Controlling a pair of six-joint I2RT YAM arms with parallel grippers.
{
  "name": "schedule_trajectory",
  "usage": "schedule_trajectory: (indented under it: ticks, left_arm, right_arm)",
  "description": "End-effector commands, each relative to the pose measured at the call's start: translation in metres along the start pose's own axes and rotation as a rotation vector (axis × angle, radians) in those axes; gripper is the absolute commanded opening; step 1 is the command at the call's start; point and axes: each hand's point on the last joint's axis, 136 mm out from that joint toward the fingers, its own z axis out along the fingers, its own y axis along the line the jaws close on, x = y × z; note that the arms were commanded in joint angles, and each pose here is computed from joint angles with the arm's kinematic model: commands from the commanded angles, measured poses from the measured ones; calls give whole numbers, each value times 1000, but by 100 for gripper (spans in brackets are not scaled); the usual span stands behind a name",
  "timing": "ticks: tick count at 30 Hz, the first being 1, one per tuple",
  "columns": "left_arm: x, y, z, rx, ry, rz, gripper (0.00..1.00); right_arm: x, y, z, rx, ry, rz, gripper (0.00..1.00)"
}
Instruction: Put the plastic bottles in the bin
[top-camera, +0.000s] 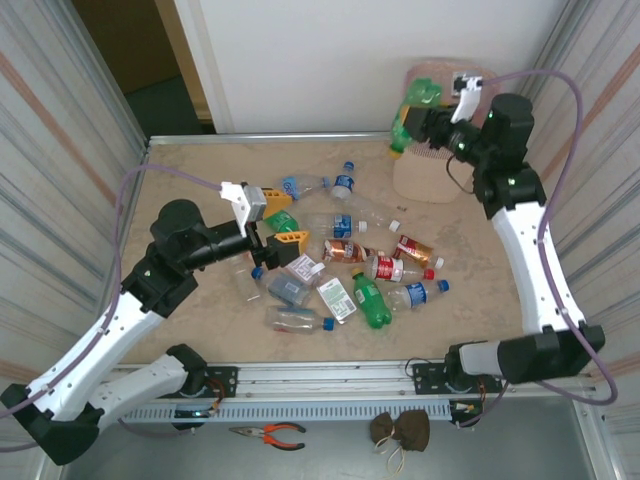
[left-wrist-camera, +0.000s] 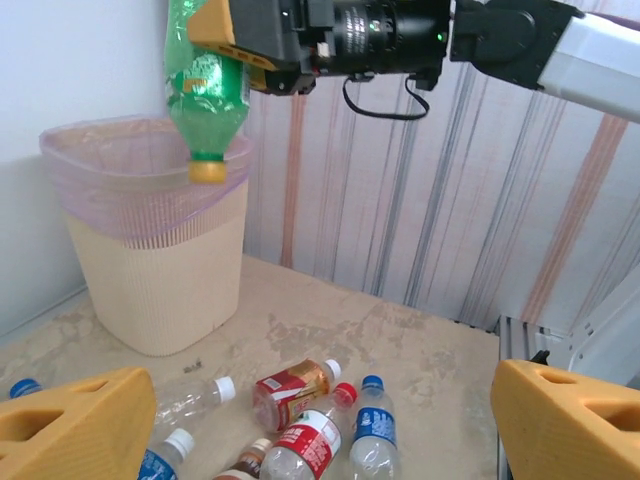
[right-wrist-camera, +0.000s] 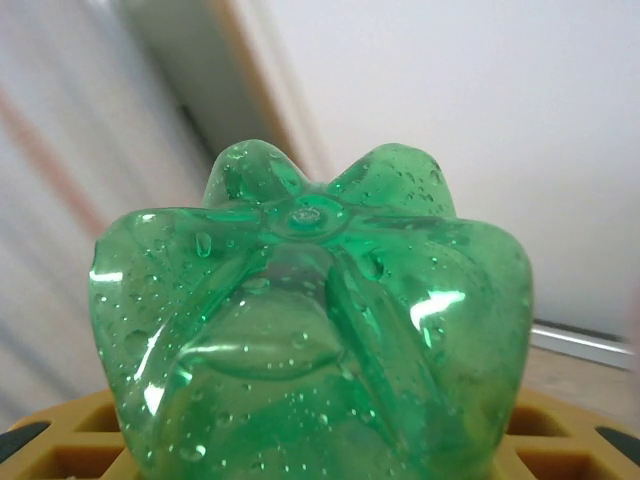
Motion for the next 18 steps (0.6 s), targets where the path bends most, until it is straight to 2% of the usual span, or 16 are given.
schedule_trajectory:
  ticks: [1,5,10,18]
  left_arm:
    - [6,9,1,-33,17,14,87]
    - [13,26,2,-77,26,-15,85]
    - [22,43,2,-114,31,-53,85]
    - [42,59,11,-137,85,-78,84]
  right_arm:
    - [-25,-44,9,148,-58,26,45]
    - [-33,-105,34,275,-57,61,44]
    - [-37,-162,63,362,-46,84,42]
    - [-8,-215,116,381,99,141,41]
